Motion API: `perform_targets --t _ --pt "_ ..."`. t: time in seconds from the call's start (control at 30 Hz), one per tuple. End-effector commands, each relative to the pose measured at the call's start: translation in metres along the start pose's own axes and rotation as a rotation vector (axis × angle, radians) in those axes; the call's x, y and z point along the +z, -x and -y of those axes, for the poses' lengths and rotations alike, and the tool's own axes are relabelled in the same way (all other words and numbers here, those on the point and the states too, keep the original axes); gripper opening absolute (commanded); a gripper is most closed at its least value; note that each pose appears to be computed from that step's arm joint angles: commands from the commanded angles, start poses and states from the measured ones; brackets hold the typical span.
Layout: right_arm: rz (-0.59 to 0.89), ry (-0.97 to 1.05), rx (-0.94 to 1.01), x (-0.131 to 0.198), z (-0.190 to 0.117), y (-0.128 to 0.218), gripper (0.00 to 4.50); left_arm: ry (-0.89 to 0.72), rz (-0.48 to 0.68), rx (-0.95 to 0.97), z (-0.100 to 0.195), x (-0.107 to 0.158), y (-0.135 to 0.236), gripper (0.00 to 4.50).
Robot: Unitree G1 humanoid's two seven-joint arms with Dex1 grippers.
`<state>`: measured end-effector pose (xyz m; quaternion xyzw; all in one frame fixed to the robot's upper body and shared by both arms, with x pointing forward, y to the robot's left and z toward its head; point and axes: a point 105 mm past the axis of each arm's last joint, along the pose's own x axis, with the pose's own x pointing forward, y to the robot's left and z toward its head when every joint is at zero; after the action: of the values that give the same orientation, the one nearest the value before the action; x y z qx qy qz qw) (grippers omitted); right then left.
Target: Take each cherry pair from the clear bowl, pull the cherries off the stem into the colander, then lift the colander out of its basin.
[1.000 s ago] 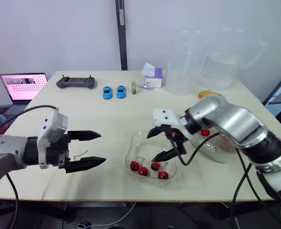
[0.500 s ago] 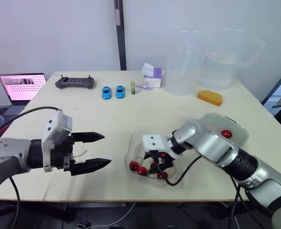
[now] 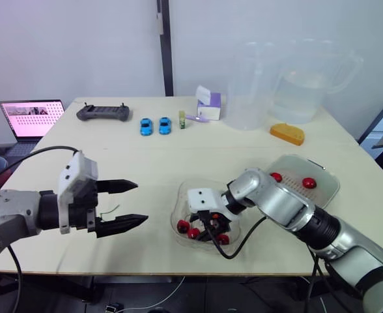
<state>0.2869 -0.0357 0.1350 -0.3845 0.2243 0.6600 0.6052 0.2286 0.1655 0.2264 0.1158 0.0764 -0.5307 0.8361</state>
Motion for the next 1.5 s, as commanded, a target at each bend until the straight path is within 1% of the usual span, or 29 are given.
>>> perform_targets --t 0.03,0.1,0.13,0.2,0.43,0.67,0.83,0.87,0.93,1.0,1.23,1.4,1.5 --pt "-0.003 0.033 -0.017 0.004 0.003 0.0 2.76 -0.045 0.011 0.018 -0.003 0.005 0.001 4.5" --pt "-0.008 0.04 -0.02 0.004 0.004 0.0 2.76 -0.048 0.012 0.028 -0.005 0.004 0.001 4.5" --pt "-0.008 0.042 -0.02 0.004 0.004 0.0 2.23 -0.049 0.009 0.03 -0.006 0.004 0.0 4.5" --pt "-0.009 0.044 -0.018 0.004 0.004 0.0 1.48 -0.048 0.011 0.032 -0.008 0.003 -0.001 4.5" --pt "-0.01 0.054 -0.018 0.004 0.004 0.003 1.48 -0.045 0.018 0.028 -0.01 0.004 -0.001 4.5" --pt "0.004 0.087 -0.052 0.013 0.008 0.017 1.48 -0.039 0.027 0.023 -0.009 0.004 -0.003 4.5" --pt "-0.027 0.079 -0.052 0.006 0.006 0.013 1.48 -0.036 0.028 0.016 -0.009 0.003 -0.006 4.5" --pt "-0.027 0.065 -0.057 0.005 0.006 0.012 1.72 -0.034 0.027 0.015 -0.009 0.003 -0.007 4.5" --pt "-0.027 0.051 -0.064 0.005 0.007 0.011 2.34 -0.032 0.026 0.013 -0.009 0.002 -0.007 4.5" --pt "-0.046 0.062 -0.085 0.003 0.01 0.012 3.26 -0.036 0.019 0.021 -0.01 0.001 -0.008 4.5" --pt "-0.072 0.044 -0.075 -0.004 0.007 0.007 3.26 -0.04 0.027 0.046 -0.016 0.001 -0.009 4.5" --pt "-0.076 0.034 -0.048 -0.005 0.001 -0.004 3.26 -0.043 0.021 0.046 -0.018 -0.001 -0.009 4.5" --pt "-0.096 0.037 -0.064 -0.008 0.003 -0.008 2.43 -0.046 0.014 0.05 -0.021 -0.001 -0.006 4.5"
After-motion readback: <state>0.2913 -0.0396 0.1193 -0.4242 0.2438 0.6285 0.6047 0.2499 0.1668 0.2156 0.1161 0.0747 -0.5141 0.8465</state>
